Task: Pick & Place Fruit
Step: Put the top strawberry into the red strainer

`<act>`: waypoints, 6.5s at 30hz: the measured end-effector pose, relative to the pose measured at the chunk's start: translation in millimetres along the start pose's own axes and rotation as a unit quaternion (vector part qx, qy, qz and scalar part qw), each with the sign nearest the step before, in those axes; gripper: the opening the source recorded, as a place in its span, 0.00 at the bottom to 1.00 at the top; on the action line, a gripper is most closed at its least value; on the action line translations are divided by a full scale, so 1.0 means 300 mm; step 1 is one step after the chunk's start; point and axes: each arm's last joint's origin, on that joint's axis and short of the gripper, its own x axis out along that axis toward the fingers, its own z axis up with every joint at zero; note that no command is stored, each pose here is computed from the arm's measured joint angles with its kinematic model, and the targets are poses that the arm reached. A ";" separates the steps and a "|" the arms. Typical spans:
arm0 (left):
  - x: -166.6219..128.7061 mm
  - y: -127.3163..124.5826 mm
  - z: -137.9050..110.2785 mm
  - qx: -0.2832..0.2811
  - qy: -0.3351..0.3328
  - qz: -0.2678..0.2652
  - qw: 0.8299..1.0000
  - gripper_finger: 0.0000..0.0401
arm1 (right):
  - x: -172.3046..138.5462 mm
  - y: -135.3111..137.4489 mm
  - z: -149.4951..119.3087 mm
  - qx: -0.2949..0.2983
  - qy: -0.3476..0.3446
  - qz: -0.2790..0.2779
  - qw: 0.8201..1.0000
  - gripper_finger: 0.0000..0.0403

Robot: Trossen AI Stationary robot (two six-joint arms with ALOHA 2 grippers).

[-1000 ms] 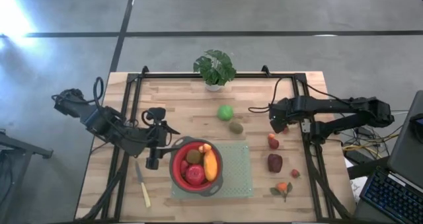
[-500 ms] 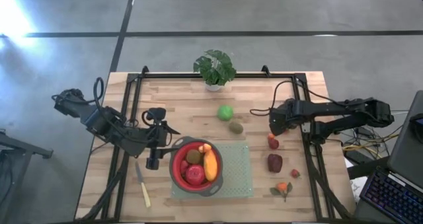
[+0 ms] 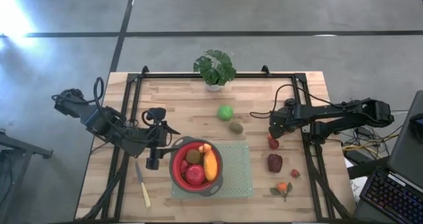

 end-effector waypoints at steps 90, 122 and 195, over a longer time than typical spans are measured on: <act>0.227 -0.292 0.070 0.370 -0.025 0.273 0.888 0.58 | -0.635 0.367 -0.057 -0.341 -0.355 0.375 0.786 0.36; 0.446 -0.244 0.179 0.456 -0.086 0.260 0.847 0.58 | -0.776 0.416 -0.168 -0.399 -0.448 0.537 0.593 0.35; 0.220 -0.157 0.127 0.185 -0.115 0.166 0.962 0.32 | -0.726 0.215 -0.114 -0.281 -0.473 0.315 0.773 0.59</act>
